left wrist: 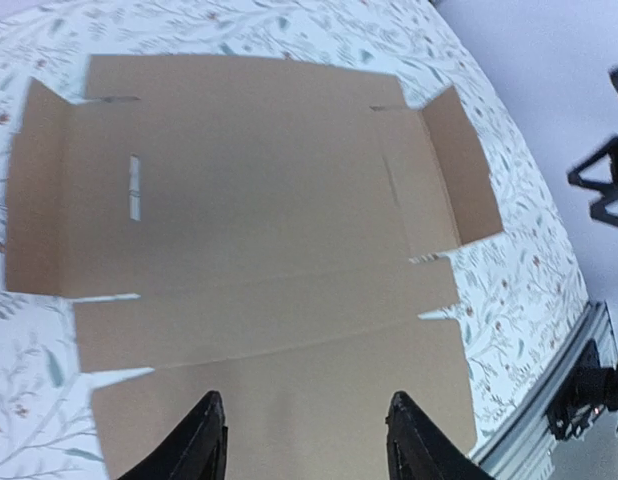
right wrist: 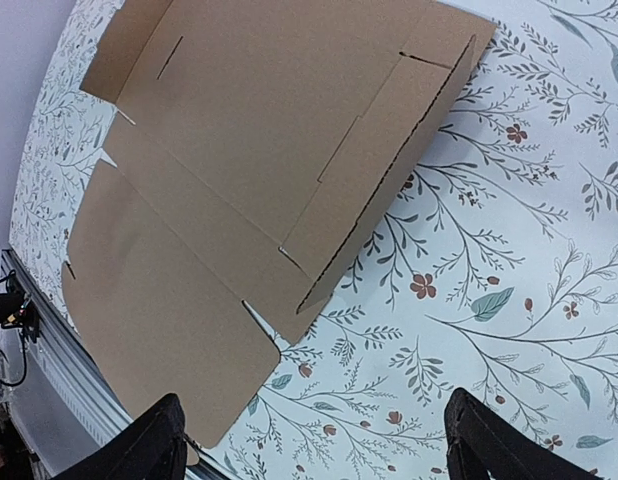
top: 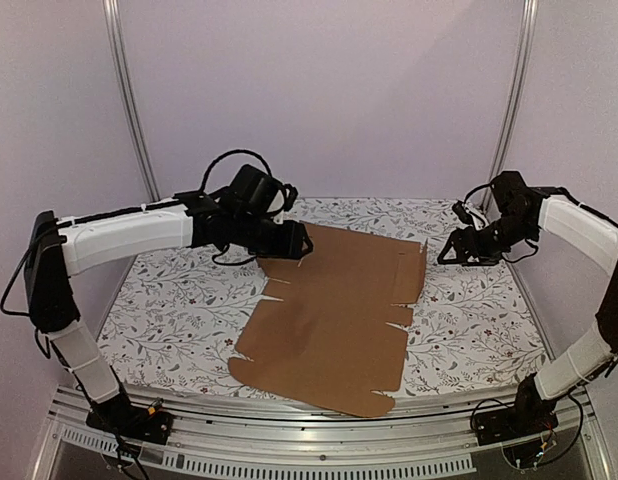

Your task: Fold the paper box

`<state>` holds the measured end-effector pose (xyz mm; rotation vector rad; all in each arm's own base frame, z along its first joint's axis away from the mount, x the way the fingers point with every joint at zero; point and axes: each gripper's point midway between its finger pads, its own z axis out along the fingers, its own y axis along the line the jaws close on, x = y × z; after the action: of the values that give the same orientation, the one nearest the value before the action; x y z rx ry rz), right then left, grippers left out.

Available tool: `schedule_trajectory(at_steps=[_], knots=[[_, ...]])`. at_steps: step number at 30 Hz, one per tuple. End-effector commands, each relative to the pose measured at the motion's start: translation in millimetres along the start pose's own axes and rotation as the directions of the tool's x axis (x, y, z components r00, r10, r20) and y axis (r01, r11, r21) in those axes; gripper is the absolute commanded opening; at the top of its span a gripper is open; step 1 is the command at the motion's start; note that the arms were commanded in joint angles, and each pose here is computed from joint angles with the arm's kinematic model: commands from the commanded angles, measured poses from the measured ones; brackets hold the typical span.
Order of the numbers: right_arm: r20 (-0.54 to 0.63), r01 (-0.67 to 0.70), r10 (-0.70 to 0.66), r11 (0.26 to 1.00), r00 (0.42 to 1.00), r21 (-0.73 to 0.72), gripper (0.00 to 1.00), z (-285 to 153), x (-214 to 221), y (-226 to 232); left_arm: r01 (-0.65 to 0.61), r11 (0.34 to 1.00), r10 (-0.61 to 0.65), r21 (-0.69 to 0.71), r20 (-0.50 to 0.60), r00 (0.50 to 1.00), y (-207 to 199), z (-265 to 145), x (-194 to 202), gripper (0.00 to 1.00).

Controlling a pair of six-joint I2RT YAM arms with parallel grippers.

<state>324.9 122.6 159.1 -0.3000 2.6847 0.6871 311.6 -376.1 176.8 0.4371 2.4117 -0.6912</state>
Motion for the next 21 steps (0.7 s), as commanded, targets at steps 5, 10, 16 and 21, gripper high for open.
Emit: schedule_trajectory(at_steps=[5, 10, 16, 21], knots=[[0.066, 0.164, -0.158, 0.983, 0.985, -0.083, 0.88, -15, 7, 24, 0.049, 0.963, -0.059, -0.264, -0.027, 0.998, 123, 9, -53, 0.56], [0.063, 0.188, -0.182, 0.977, 0.981, -0.104, 0.87, -13, 16, 26, 0.095, 0.958, -0.121, -0.269, -0.079, 0.99, 162, 49, -63, 0.58], [0.076, 0.209, -0.202, 0.973, 0.976, -0.095, 0.87, -16, 23, 27, 0.087, 0.947, -0.135, -0.31, -0.136, 0.981, 194, 90, -62, 0.58], [0.086, 0.218, -0.211, 0.972, 0.974, -0.082, 0.88, -17, 30, 26, 0.107, 0.949, -0.149, -0.297, -0.124, 0.981, 202, 99, -66, 0.55]])
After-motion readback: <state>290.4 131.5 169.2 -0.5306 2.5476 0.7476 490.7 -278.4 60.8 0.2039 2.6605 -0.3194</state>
